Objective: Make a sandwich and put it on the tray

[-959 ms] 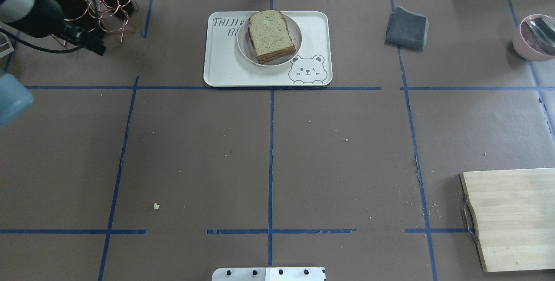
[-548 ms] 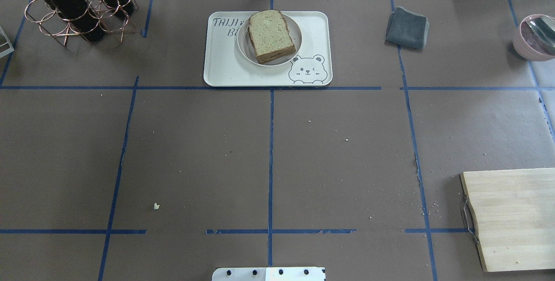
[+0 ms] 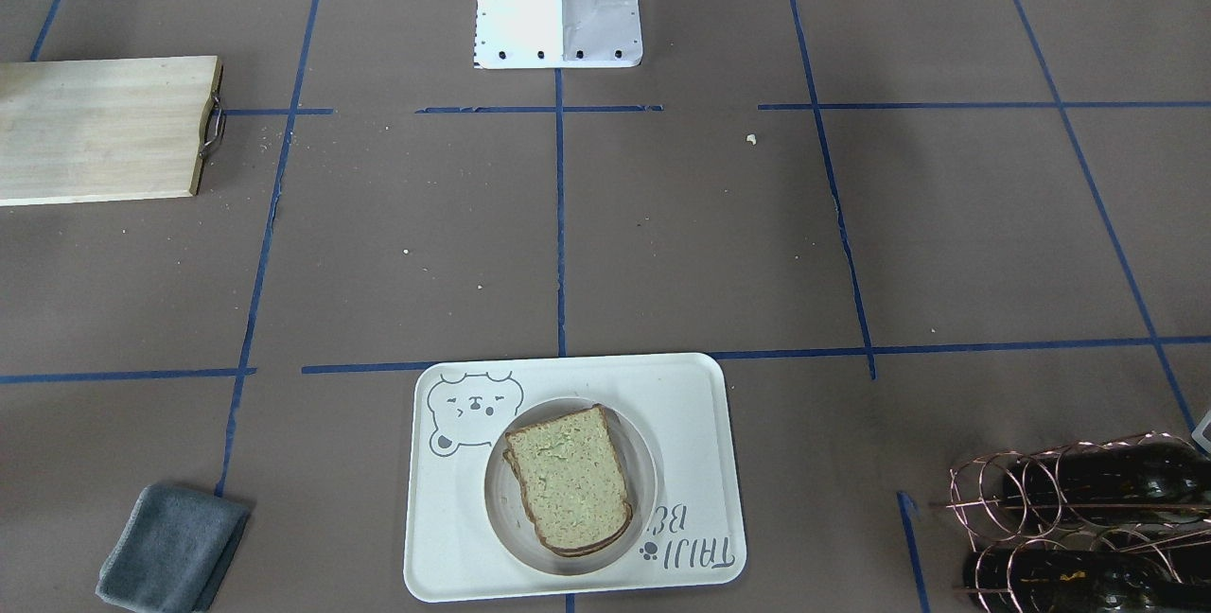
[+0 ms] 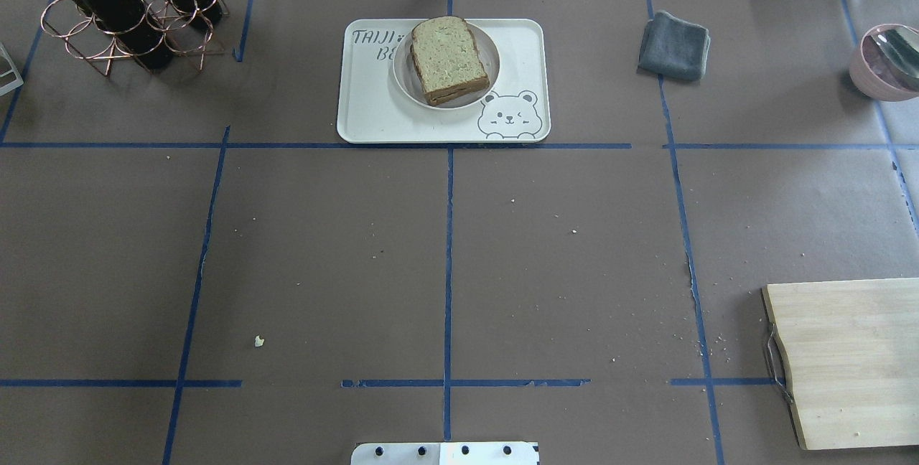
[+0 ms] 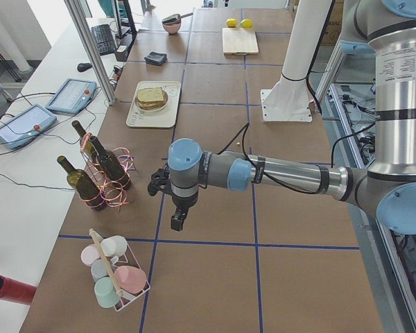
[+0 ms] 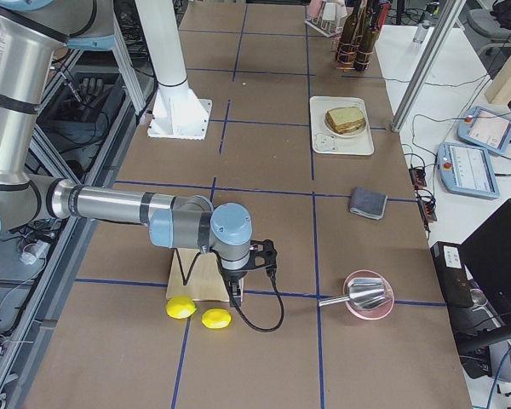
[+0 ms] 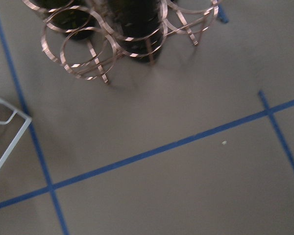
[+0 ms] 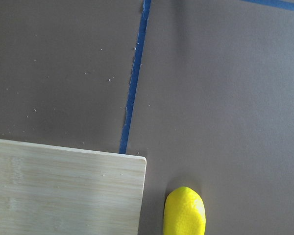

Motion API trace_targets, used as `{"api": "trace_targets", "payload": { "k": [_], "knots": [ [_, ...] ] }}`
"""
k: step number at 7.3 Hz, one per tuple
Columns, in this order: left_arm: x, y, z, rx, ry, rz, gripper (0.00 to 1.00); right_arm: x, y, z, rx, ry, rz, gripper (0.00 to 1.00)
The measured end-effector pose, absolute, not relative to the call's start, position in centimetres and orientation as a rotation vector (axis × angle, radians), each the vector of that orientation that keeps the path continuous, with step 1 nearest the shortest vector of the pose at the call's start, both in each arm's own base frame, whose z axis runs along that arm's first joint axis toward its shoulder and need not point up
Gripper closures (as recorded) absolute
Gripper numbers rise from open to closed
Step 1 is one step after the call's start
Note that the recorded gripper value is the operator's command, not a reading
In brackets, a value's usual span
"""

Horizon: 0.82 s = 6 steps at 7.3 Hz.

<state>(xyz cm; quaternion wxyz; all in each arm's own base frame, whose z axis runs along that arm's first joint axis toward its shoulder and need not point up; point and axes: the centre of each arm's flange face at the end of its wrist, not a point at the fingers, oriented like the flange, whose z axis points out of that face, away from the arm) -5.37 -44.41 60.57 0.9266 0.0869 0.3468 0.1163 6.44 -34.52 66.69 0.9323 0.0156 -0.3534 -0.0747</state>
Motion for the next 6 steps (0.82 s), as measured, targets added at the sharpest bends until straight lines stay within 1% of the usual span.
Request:
{"api": "trace_targets", "payload": {
  "k": [6],
  "knots": [
    [-6.6,-42.0,62.9,0.123,0.709,0.193,0.00,6.6,-34.6,66.1,0.044,-0.725,-0.154,0.00]
  ]
}}
